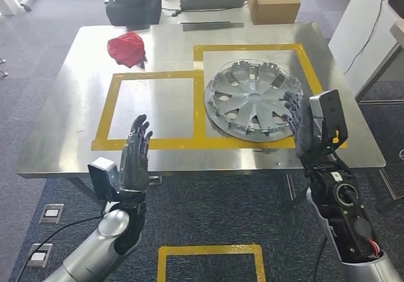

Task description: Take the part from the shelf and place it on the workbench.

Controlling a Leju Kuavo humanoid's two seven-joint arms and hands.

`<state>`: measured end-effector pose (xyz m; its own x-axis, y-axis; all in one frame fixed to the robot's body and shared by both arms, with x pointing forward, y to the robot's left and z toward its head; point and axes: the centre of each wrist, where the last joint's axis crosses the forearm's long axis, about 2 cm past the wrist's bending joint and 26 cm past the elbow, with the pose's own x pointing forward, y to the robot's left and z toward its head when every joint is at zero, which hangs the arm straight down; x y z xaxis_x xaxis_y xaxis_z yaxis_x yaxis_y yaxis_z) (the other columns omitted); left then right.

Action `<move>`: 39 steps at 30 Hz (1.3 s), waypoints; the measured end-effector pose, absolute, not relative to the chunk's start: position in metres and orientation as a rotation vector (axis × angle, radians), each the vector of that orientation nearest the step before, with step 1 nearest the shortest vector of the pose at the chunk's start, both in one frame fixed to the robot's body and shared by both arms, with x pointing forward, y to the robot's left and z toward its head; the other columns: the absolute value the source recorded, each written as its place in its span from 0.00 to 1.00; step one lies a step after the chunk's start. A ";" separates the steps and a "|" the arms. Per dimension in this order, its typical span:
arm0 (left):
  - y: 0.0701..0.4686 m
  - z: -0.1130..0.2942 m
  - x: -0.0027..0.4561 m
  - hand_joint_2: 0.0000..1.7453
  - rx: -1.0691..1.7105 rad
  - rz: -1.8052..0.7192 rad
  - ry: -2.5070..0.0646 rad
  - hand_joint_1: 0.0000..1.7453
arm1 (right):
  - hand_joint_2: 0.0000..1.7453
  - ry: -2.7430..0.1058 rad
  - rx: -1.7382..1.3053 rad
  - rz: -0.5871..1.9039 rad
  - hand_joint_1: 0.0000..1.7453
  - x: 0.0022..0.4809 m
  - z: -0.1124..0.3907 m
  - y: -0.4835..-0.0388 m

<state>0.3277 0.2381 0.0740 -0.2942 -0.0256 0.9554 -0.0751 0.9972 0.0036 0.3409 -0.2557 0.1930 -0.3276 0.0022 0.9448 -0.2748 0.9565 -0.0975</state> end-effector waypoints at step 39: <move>0.238 0.081 0.328 0.00 0.082 0.076 -1.873 0.00 | 0.00 -1.905 0.219 0.296 0.00 0.331 0.196 -0.257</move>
<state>0.3280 0.2383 0.0810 -0.2982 -0.0183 0.9543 -0.0958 0.9953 -0.0108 0.3315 -0.2569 0.1956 -0.3436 -0.0087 0.9391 -0.2928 0.9511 -0.0984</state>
